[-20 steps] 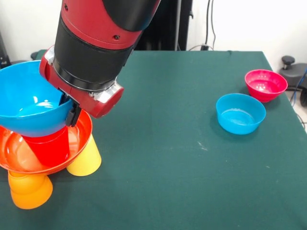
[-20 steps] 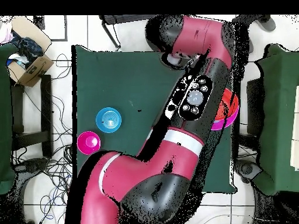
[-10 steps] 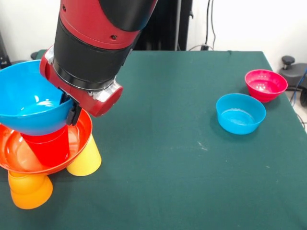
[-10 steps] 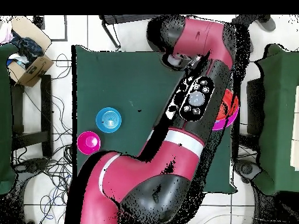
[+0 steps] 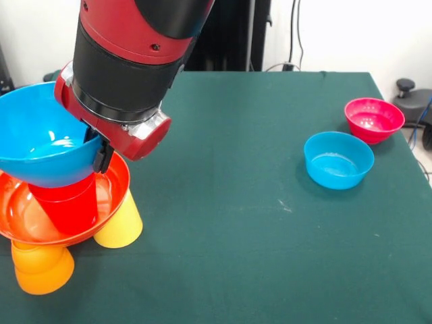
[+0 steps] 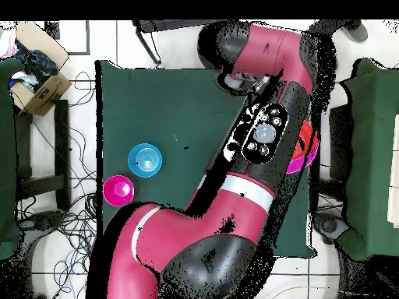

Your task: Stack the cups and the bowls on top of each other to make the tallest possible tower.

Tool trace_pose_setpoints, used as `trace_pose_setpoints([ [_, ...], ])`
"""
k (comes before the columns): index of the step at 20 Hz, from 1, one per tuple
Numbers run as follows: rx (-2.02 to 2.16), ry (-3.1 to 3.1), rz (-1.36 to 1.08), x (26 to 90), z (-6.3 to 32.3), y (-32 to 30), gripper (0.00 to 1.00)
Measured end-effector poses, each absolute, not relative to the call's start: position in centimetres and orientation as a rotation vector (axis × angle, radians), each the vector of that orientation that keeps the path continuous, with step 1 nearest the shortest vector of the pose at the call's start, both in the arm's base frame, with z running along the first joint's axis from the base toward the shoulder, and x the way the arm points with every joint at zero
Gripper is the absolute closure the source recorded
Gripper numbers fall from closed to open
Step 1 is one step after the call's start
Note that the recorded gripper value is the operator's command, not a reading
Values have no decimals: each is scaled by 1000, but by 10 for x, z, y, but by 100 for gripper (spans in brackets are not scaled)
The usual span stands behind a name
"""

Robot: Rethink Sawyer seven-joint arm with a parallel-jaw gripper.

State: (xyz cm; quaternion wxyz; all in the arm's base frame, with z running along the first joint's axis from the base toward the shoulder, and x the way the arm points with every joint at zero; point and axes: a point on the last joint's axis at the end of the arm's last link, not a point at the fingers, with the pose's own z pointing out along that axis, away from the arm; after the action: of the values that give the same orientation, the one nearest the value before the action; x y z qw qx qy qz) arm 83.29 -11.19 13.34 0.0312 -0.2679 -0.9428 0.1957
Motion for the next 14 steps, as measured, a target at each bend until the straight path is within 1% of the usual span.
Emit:
trace_pose_setpoints([
  [14,-821,-2938,590,837,128,-111,100],
])
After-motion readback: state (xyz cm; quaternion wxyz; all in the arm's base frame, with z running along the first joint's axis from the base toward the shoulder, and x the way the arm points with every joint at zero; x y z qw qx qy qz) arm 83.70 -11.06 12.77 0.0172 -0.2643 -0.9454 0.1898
